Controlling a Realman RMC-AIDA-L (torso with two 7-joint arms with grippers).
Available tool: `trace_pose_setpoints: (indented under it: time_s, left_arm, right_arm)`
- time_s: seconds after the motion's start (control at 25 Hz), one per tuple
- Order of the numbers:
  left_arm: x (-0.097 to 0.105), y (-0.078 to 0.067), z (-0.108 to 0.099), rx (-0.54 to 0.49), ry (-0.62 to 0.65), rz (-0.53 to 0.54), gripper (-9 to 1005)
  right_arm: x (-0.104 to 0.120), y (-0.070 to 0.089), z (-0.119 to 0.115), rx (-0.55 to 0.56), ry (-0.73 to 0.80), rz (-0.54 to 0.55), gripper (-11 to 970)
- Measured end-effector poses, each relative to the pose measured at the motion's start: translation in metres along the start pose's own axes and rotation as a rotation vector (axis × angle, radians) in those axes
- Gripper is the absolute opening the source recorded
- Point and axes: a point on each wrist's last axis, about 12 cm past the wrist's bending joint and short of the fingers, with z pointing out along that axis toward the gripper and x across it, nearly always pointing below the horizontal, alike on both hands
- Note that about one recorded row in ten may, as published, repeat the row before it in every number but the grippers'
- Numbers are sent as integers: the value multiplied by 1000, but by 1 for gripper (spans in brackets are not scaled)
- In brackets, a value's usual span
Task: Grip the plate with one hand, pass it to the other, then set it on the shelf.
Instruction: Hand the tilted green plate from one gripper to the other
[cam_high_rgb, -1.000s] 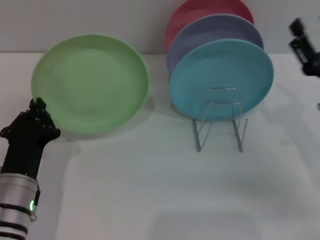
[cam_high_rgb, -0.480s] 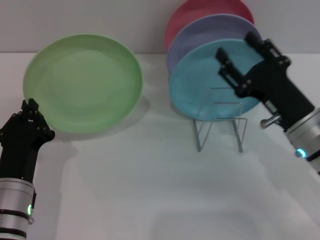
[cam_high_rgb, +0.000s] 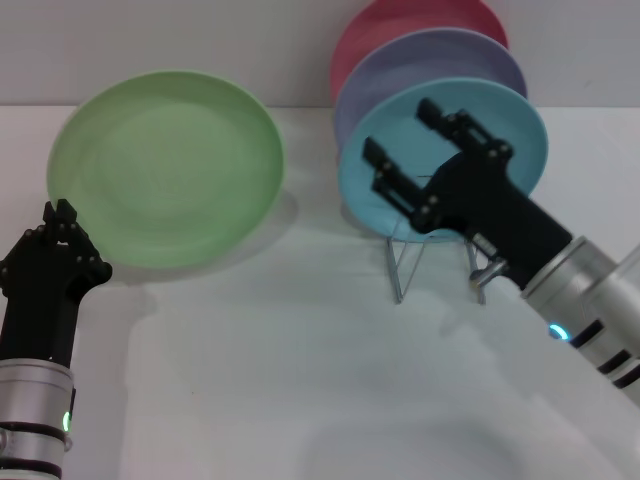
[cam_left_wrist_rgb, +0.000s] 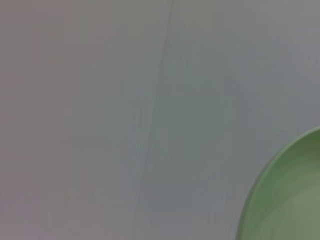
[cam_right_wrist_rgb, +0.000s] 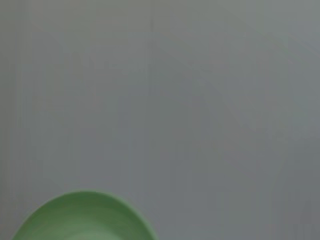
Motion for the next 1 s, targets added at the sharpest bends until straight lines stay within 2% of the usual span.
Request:
trace_pose_setpoints:
  time_s: [0.36,1.0]
  left_arm:
    - [-3,-2,-7,-7,-29,-4,31]
    - [-1,-4,-13,3,-17,-10,31]
  right_arm:
    - [5,11,14,-59,51,77,692]
    - [18,28,42,-99,100,121,691]
